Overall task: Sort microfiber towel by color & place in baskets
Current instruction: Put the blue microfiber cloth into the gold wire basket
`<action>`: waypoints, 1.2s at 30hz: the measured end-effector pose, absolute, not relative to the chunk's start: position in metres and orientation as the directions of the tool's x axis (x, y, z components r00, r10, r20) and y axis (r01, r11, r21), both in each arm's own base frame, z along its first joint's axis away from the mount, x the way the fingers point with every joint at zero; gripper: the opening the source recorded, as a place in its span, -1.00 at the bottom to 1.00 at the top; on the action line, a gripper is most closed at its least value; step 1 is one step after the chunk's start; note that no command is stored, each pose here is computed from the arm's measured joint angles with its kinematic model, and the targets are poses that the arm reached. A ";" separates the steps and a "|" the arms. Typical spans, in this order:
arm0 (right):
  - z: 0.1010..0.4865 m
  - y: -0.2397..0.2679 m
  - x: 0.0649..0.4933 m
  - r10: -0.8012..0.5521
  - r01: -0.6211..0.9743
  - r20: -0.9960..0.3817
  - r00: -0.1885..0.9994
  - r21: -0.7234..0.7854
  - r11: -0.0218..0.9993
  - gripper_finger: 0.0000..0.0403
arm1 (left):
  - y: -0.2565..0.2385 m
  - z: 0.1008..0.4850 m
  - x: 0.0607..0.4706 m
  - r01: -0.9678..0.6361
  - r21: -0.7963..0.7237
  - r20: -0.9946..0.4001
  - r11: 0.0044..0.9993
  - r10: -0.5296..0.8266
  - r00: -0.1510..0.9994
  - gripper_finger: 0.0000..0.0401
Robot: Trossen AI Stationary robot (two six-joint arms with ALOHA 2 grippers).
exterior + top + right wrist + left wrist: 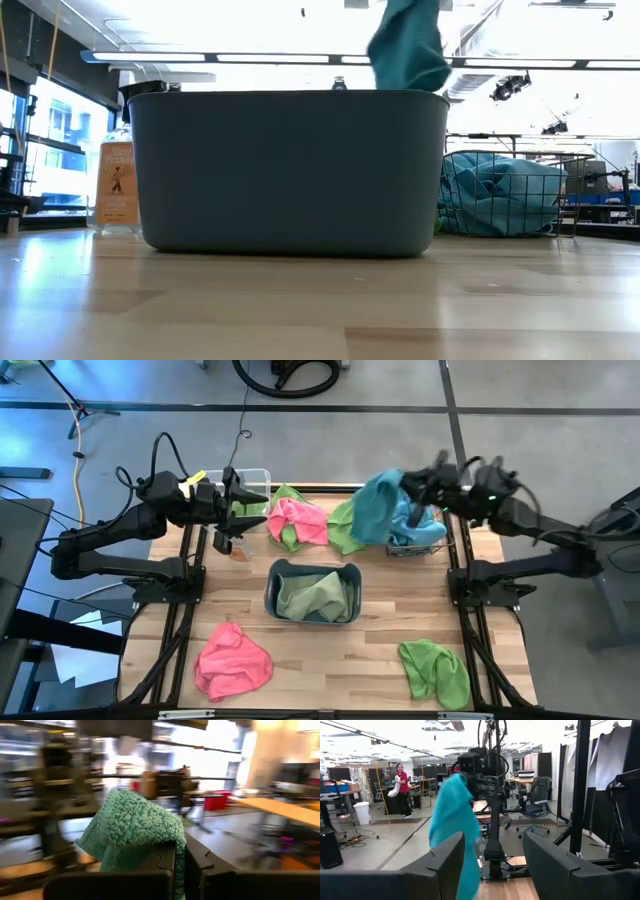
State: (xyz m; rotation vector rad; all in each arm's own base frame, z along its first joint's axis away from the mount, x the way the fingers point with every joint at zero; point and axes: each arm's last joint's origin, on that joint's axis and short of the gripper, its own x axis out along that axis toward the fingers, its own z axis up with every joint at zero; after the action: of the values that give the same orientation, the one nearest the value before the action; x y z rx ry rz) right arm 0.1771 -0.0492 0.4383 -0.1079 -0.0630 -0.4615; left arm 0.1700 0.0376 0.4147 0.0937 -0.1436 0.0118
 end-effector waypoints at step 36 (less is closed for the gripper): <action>0.264 -0.202 0.176 -0.273 0.927 -0.948 0.162 0.052 0.371 -1.00 | 0.042 0.403 0.170 -0.147 0.122 0.022 0.982 0.145 0.989 -0.05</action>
State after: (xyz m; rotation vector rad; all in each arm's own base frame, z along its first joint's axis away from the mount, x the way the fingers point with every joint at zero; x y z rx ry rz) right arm 0.1763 -0.2019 0.2644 0.7757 1.0625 -0.9917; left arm 0.1705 0.0423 0.4028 0.1233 -0.0135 0.1472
